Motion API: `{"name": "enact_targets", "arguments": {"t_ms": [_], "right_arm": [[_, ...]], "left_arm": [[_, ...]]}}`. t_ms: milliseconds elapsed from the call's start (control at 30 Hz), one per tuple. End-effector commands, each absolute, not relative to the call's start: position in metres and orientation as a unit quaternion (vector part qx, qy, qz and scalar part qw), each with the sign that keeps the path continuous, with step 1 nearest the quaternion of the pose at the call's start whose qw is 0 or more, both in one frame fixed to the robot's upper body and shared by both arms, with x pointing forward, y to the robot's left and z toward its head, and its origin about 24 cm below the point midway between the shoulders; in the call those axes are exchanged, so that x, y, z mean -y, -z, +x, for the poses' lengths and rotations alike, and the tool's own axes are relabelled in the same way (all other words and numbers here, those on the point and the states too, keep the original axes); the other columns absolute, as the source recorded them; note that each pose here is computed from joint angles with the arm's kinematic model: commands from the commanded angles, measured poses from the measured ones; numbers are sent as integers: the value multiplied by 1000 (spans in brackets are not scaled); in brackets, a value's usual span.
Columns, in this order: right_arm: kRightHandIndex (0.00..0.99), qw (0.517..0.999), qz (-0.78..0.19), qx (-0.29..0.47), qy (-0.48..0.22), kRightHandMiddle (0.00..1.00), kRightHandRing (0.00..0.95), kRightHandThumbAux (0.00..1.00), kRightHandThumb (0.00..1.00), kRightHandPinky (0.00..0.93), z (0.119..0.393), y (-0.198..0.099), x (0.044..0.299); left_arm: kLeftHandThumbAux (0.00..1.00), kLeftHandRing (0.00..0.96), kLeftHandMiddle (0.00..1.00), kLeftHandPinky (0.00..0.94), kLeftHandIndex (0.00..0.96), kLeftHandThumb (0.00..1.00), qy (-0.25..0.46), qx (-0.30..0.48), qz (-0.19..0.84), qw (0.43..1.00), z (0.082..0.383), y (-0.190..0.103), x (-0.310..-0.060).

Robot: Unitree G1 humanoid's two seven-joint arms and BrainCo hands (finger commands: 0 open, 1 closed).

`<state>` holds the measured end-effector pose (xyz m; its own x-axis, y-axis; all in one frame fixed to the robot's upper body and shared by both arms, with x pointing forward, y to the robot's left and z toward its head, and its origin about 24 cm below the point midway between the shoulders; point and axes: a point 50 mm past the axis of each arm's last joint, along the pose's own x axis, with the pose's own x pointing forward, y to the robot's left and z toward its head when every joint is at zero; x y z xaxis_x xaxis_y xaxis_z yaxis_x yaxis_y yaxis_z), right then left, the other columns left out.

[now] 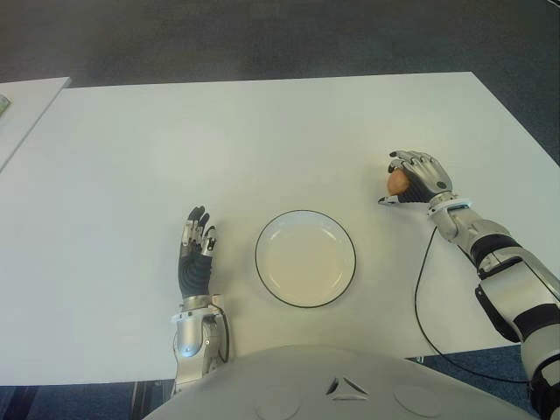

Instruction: Put the apples into the plate.

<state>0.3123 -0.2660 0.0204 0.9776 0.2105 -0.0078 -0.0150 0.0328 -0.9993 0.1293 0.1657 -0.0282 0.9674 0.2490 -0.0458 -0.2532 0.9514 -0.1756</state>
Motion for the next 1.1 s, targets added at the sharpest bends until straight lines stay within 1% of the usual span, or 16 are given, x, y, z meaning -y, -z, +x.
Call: {"name": "enact_targets", "arguments": {"t_ms": [33,233,300,533,867,1100], "right_arm": [[440,726,-680,32,-96,748,725,718,701,717,303,-7,270],[441,747,-657,19,-98,802,774,719,703,769,304,-7,269],[440,751,-653,16,-98,828,795,719,703,793,304,-8,269],[440,758,-645,6,-98,871,832,718,703,832,306,-9,269],[439,763,-639,7,-99,888,850,717,704,839,307,-10,268],[439,764,-637,6,-100,892,852,718,704,839,307,-10,267]], "left_arm": [[529,0,8,0,33,217,-139,-86,-97,982,112,49,-168],[533,0,12,0,32,226,-136,-91,-98,982,113,49,-168],[540,0,13,0,32,228,-136,-91,-99,982,113,49,-168],[538,0,4,0,31,227,-135,-87,-96,982,114,48,-169],[523,0,5,0,33,238,-137,-83,-99,982,115,48,-169],[512,0,0,0,29,218,-130,-80,-95,984,115,48,-170]]}}
